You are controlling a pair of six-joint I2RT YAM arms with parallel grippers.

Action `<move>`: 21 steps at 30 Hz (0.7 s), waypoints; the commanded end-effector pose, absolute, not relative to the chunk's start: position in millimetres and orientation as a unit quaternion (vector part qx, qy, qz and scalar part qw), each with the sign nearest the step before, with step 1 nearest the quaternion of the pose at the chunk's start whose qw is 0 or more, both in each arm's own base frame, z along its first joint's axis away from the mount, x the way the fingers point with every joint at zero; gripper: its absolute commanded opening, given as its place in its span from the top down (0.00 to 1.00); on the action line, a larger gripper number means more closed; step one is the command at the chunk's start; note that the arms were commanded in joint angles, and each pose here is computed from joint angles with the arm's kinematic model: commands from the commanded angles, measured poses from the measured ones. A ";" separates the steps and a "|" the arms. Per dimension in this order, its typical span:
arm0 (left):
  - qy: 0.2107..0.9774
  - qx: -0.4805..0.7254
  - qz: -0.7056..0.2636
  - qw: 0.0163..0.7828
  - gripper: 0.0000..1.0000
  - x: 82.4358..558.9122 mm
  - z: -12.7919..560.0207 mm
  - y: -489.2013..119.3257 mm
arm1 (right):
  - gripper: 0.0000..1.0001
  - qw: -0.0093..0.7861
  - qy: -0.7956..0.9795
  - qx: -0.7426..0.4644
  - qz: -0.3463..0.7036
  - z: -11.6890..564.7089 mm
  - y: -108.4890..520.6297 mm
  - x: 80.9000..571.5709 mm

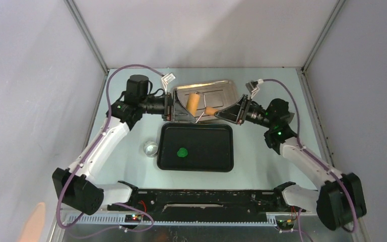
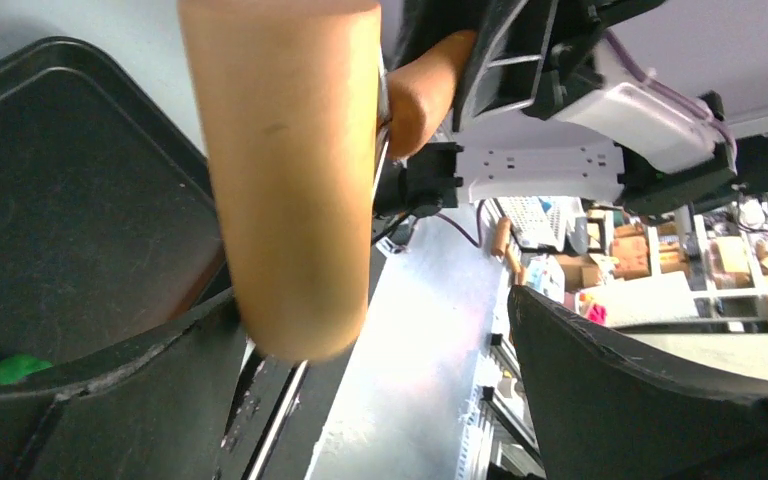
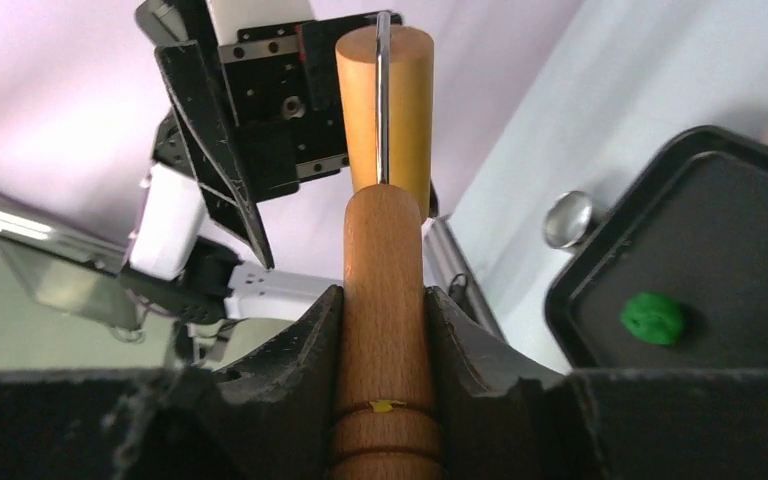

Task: Roll out the dumpling wrappers from the dough
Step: Pick up the rolling pin from the center of the board, then move the work surface to the center of the board.

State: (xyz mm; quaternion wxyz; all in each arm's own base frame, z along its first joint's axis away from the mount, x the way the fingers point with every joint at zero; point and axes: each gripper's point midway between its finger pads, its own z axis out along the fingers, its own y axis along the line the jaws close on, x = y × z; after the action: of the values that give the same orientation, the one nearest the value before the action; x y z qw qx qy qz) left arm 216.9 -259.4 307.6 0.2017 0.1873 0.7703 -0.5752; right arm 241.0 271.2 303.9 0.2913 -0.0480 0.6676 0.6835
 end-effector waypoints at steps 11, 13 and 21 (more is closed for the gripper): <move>0.941 -0.005 -0.172 0.293 0.08 271.1 209.0 -128.3 | 1.00 0.290 0.847 0.040 0.445 262.3 192.9 237.1; 0.962 -0.034 -0.091 0.255 0.14 267.3 169.9 -104.2 | 1.00 0.274 0.864 0.060 0.419 253.8 181.4 231.8; 0.954 -0.122 -0.084 0.262 0.18 230.3 113.4 -93.5 | 1.00 0.222 0.881 0.073 0.411 243.8 177.0 214.3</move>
State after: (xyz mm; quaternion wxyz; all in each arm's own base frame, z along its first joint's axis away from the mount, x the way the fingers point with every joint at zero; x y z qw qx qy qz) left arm 231.0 -106.3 103.4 0.1857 -0.0574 0.9768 -0.0902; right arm 224.3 176.1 226.6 0.2245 0.0906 0.8829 0.4024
